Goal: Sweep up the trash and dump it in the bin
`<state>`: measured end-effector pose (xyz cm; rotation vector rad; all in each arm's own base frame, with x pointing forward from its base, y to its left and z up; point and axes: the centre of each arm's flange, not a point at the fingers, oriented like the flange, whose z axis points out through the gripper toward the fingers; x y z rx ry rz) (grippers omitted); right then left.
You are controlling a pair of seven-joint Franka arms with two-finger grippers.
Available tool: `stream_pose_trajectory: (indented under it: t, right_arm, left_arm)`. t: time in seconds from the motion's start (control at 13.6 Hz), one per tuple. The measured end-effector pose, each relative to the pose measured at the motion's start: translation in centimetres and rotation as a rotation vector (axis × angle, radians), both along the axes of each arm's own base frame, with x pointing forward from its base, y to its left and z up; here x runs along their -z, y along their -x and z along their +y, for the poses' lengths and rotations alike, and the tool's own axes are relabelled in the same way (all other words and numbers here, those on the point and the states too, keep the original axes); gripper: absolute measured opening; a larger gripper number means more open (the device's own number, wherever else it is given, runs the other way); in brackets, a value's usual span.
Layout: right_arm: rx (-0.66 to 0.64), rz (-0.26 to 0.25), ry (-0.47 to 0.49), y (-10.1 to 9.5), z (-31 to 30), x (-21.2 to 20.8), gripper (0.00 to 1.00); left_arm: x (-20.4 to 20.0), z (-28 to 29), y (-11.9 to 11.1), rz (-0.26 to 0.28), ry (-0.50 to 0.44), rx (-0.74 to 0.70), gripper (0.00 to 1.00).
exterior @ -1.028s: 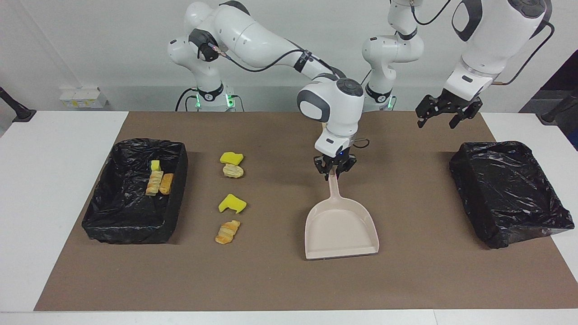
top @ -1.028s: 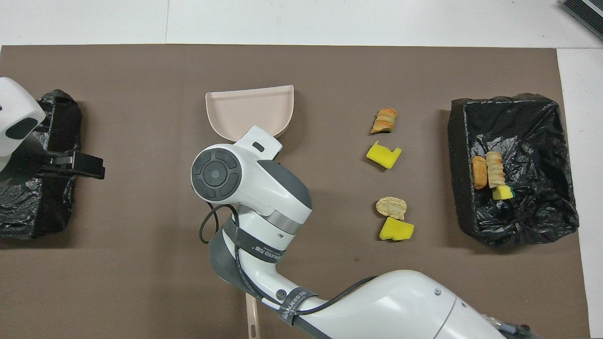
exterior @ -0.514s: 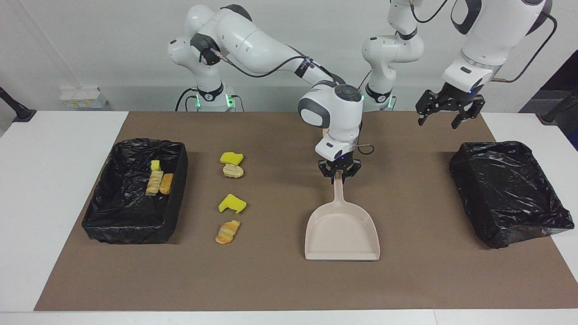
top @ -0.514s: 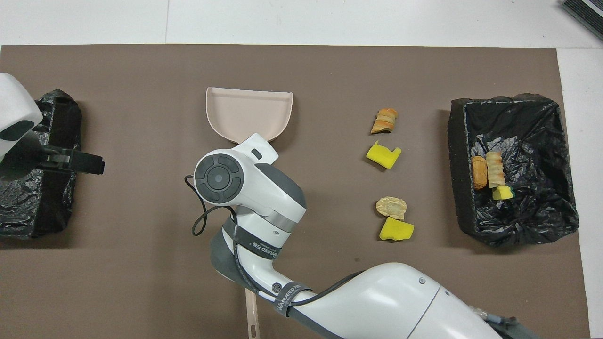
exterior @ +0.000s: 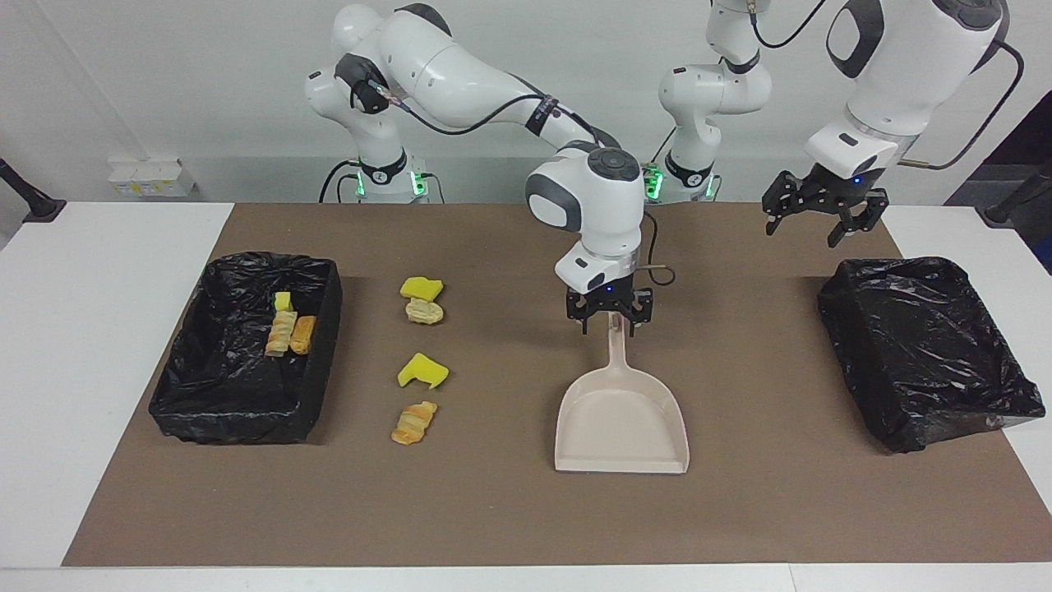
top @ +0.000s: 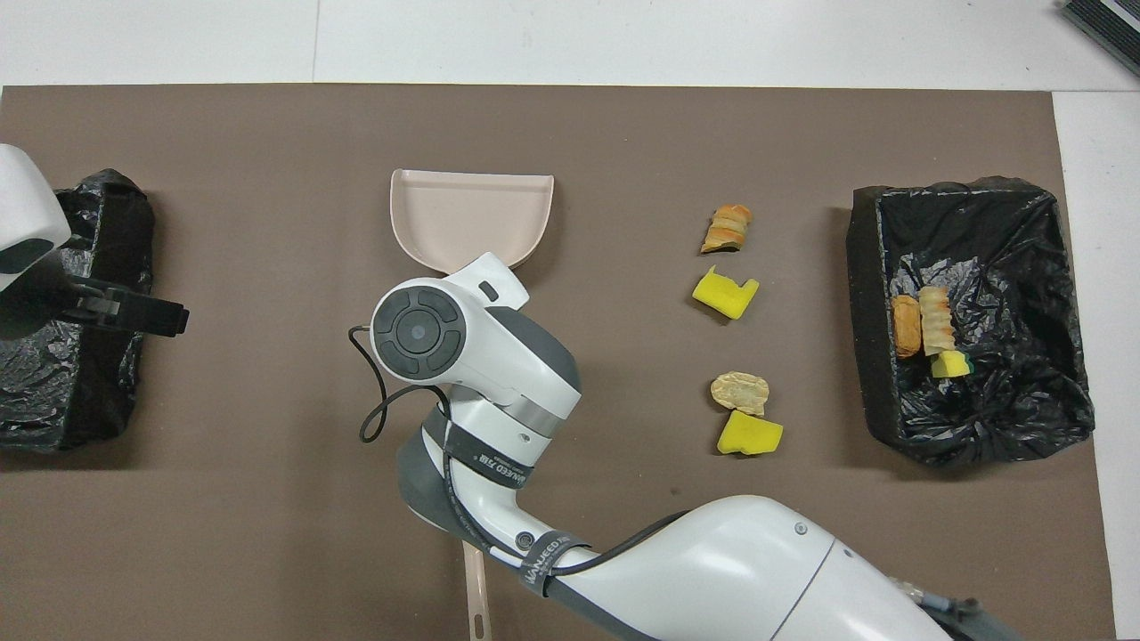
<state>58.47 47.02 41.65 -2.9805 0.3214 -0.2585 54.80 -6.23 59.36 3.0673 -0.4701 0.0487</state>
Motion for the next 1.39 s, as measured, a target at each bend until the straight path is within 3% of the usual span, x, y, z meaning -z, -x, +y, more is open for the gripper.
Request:
stream_pose_trajectory:
  t: [0.15, 0.29, 0.51, 0.73, 0.95, 1.17, 1.39]
  right_arm:
    - [0.083, -0.018, -0.019, -2.0, -4.9, -4.8, 1.0]
    - [0.128, -0.036, 0.021, -3.6, -12.2, -9.6, 1.0]
    - [0.131, -0.015, 0.101, -4.0, -22.6, -14.7, 1.0]
    - [0.118, 0.06, 0.106, -2.8, -31.1, -18.8, 1.0]
    - [0.084, 0.119, 0.122, 0.1, -36.8, -22.8, 1.0]
    - [0.048, 0.142, 0.13, 2.7, -37.4, -25.1, 1.0]
    - [0.01, 0.145, 0.125, 3.3, -36.8, -25.3, 1.0]
  left_arm:
    - [1.9, -0.2, -1.6, -0.011, 0.003, 0.004, 1.0]
    - [4.3, -1.1, -3.4, -0.024, 0.008, 0.015, 1.0]
    - [8.9, -4.3, -5.7, -0.027, 0.02, 0.04, 1.0]
    - [12.8, -10.6, -6.1, -0.017, 0.043, 0.012, 1.0]
    - [16.1, -16.0, -5.1, -0.009, 0.054, -0.026, 1.0]
    - [18.6, -21.1, -2.9, -0.008, 0.026, -0.072, 1.0]
    - [20.5, -24.5, -1.1, -0.016, 0.023, -0.081, 1.0]
